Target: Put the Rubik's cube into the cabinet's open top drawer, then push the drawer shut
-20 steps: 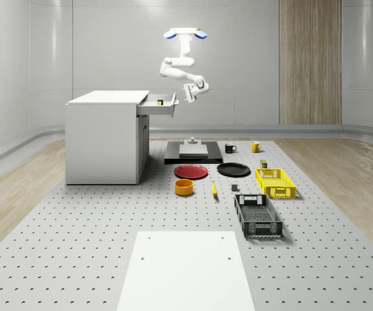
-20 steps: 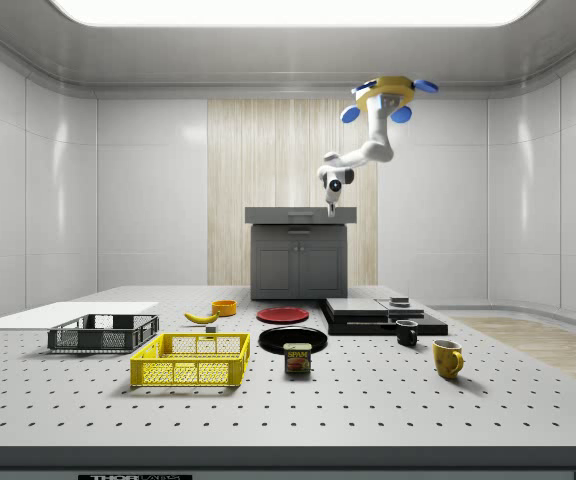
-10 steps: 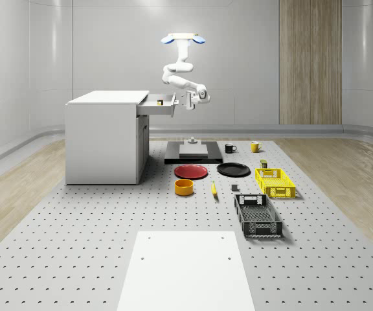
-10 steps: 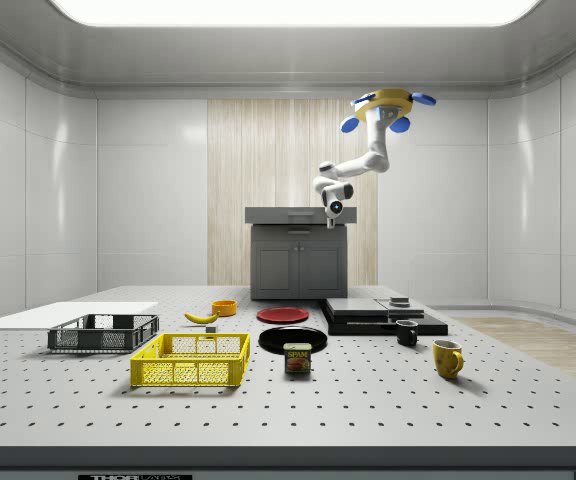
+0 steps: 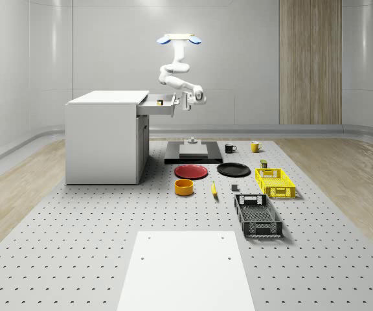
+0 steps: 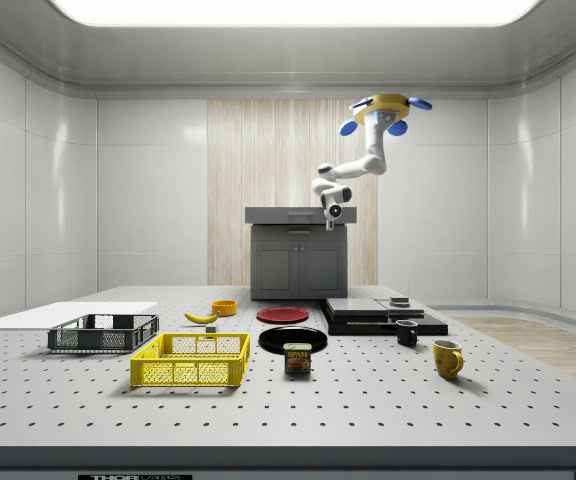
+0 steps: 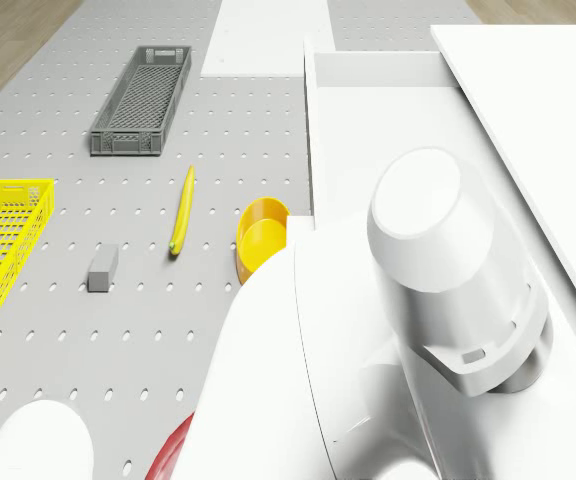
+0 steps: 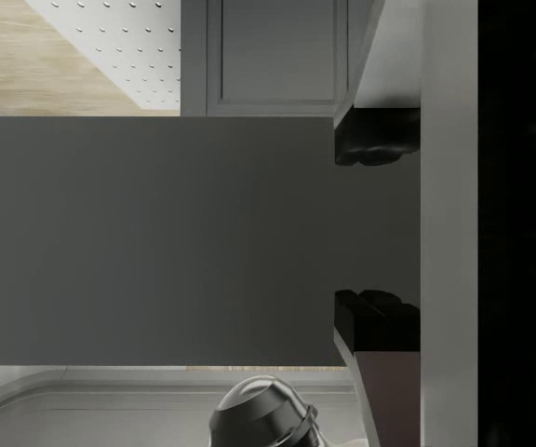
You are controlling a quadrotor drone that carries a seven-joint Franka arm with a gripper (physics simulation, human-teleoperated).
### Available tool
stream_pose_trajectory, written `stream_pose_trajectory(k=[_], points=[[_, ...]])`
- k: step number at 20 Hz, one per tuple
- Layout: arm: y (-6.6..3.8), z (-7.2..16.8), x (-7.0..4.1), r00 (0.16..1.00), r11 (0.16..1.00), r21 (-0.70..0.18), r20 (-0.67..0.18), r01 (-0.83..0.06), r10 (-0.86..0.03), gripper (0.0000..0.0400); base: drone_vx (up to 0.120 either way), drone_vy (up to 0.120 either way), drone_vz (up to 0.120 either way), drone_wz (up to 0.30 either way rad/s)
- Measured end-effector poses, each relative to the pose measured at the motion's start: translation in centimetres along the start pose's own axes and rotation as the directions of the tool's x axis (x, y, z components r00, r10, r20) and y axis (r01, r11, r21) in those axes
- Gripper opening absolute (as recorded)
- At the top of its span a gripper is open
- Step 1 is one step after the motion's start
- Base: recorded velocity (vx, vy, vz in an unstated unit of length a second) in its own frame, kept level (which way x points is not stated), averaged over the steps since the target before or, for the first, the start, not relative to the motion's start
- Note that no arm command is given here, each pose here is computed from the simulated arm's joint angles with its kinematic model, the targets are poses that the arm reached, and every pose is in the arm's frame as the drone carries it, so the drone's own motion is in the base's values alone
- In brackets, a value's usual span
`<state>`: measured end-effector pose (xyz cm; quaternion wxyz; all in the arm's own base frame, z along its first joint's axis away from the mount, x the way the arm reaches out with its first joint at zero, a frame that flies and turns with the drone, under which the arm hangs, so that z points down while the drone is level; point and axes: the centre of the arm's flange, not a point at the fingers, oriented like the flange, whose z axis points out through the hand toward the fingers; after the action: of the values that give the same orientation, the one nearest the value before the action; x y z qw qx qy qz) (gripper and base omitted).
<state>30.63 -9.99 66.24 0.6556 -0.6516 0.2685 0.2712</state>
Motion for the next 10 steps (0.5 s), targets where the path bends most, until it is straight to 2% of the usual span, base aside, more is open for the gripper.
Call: stream_pose_trajectory(k=[4, 5, 7, 10], points=[[0.0, 0.0, 0.0, 1.0, 1.0, -0.002, -0.002, -0.002, 0.002, 0.0135, 0.0, -0.11, 0.0, 0.0], [-0.6, 0.3, 0.8, 0.999, 0.999, 0.003, -0.003, 0.045, -0.045, 0.0126, 0.0, 0.0, 0.0, 0.0], [-2.5, 1.8, 2.6, 0.996, 0.996, 0.013, -0.006, 0.086, -0.086, 0.0115, 0.0, 0.0, 0.0, 0.0], [-1.8, 2.5, 1.7, 0.999, 0.999, 0.007, -0.005, 0.052, -0.052, 0.011, 0.0, 0.0, 0.0, 0.0]])
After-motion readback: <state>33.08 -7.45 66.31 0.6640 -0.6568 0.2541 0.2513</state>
